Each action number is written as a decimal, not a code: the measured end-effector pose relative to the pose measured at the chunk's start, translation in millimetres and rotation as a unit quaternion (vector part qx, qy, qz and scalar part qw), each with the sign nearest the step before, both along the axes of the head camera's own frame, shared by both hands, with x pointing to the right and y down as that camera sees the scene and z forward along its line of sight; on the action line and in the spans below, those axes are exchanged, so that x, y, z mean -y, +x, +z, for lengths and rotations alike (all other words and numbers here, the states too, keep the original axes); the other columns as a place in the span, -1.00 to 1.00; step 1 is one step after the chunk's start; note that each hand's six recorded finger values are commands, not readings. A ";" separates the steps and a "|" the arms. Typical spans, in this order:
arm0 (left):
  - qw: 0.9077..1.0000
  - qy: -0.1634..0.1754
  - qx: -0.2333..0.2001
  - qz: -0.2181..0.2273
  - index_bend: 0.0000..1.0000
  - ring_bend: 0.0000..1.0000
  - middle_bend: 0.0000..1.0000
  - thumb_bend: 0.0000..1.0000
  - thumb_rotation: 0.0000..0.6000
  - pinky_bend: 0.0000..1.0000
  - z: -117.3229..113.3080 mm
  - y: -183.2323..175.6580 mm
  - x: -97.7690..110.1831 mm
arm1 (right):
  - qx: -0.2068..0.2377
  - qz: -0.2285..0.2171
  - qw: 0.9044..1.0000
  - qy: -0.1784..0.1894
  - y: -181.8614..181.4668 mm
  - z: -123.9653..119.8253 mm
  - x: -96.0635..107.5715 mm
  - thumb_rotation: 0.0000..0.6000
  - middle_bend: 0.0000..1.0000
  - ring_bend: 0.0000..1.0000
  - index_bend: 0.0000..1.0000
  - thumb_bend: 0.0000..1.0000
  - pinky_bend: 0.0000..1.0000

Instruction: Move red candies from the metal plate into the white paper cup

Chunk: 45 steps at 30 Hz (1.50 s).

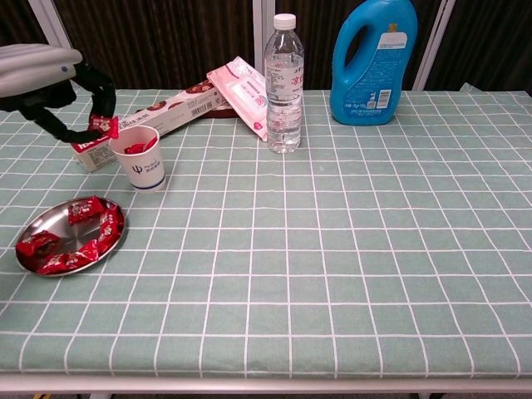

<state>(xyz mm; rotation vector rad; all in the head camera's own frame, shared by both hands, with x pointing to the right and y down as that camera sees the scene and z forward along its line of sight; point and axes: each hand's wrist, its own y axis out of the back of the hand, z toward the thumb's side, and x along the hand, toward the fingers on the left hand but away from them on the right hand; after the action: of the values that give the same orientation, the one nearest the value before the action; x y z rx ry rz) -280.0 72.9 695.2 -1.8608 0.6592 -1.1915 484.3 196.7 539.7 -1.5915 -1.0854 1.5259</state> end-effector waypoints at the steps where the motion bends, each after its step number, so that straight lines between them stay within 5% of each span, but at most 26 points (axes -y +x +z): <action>1: 1.000 -0.004 0.002 0.001 0.22 0.98 0.31 -0.25 1.00 1.00 3.1 3.3 3.6 | 0.000 0.000 1.000 0.000 0.1 0.2 0.0 1.00 -0.73 -0.88 -0.96 -0.81 -0.23; 18: 0.999 -0.021 0.036 0.004 -0.09 0.95 0.08 -0.29 1.00 1.00 25.0 15.3 18.1 | -0.002 0.005 1.000 -0.001 2.6 0.3 0.0 1.00 -0.73 -0.88 -0.96 -0.81 -0.22; 30: 0.999 0.017 0.025 -0.042 -0.13 0.91 0.06 -0.38 1.00 1.00 -4.5 -23.9 13.9 | 0.001 -0.001 1.000 0.001 -0.1 -0.4 0.8 1.00 -0.73 -0.88 -0.96 -0.81 -0.22; 35: 0.998 0.024 0.036 -0.053 0.01 0.90 0.37 -0.38 1.00 1.00 -16.0 -58.0 -14.7 | 0.003 -0.007 1.000 -0.002 -2.9 1.7 2.4 1.00 -0.73 -0.88 -0.96 -0.81 -0.22; 45: 0.994 -0.047 0.103 -0.006 0.01 0.93 0.62 -0.41 1.00 1.00 11.5 -75.2 -85.8 | 0.005 -0.012 1.000 -0.002 -6.2 2.0 3.0 1.00 -0.73 -0.88 -0.96 -0.81 -0.22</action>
<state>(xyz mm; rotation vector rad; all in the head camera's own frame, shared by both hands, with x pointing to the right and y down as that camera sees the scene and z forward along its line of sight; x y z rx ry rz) -355.2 158.6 706.7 -1.7818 0.5068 -1.4217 478.1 193.7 541.7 -1.6099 -1.0663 1.5077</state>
